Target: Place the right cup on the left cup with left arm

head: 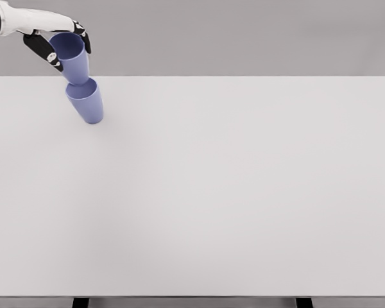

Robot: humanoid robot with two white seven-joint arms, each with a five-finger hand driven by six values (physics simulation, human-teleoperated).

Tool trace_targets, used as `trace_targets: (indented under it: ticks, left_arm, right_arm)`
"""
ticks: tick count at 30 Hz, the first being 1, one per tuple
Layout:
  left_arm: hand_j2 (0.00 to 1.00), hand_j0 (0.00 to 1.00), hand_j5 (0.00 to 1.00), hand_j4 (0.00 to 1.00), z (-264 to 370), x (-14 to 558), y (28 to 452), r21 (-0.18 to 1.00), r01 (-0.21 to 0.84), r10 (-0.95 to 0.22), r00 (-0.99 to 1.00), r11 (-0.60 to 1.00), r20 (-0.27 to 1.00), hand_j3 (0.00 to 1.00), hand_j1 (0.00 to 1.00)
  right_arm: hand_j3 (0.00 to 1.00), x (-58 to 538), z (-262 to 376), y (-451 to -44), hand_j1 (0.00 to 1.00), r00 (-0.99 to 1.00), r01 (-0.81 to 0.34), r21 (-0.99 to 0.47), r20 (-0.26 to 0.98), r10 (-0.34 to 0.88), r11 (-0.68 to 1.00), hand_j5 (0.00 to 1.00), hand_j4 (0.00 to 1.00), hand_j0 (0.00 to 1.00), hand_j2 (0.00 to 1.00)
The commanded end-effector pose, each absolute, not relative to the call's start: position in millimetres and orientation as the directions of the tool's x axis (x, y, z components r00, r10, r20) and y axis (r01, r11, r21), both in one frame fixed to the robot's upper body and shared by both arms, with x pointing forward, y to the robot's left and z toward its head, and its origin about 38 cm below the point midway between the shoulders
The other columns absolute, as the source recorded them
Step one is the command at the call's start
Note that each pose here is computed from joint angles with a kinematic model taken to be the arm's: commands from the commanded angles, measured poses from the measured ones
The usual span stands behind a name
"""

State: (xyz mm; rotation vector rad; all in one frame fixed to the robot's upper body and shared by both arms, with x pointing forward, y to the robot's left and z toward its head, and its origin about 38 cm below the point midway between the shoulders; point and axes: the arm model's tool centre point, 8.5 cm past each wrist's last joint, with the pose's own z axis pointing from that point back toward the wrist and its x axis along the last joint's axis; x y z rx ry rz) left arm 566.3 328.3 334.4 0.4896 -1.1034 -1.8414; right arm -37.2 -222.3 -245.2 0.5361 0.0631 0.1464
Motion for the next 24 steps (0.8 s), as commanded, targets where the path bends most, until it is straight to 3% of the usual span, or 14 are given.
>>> trace_targets:
  ticks: [1,24]
  left_arm:
    - [0.56,0.56,0.56,0.56,336,565,331,0.848,0.496,-0.853,-0.509,-0.185,0.112,0.56,0.56]
    - [0.57,0.57,0.57,0.57,330,553,328,0.833,0.519,-0.831,-0.536,-0.188,0.147,0.57,0.57]
  right_arm:
    - [1.0,-37,-245,-222,1.0,0.987,-0.124,0.514,-0.021,0.157,0.849,1.0,1.0,1.0,1.0]
    - [1.0,-37,-245,-222,1.0,0.987,-0.124,0.514,-0.021,0.157,0.849,1.0,1.0,1.0,1.0]
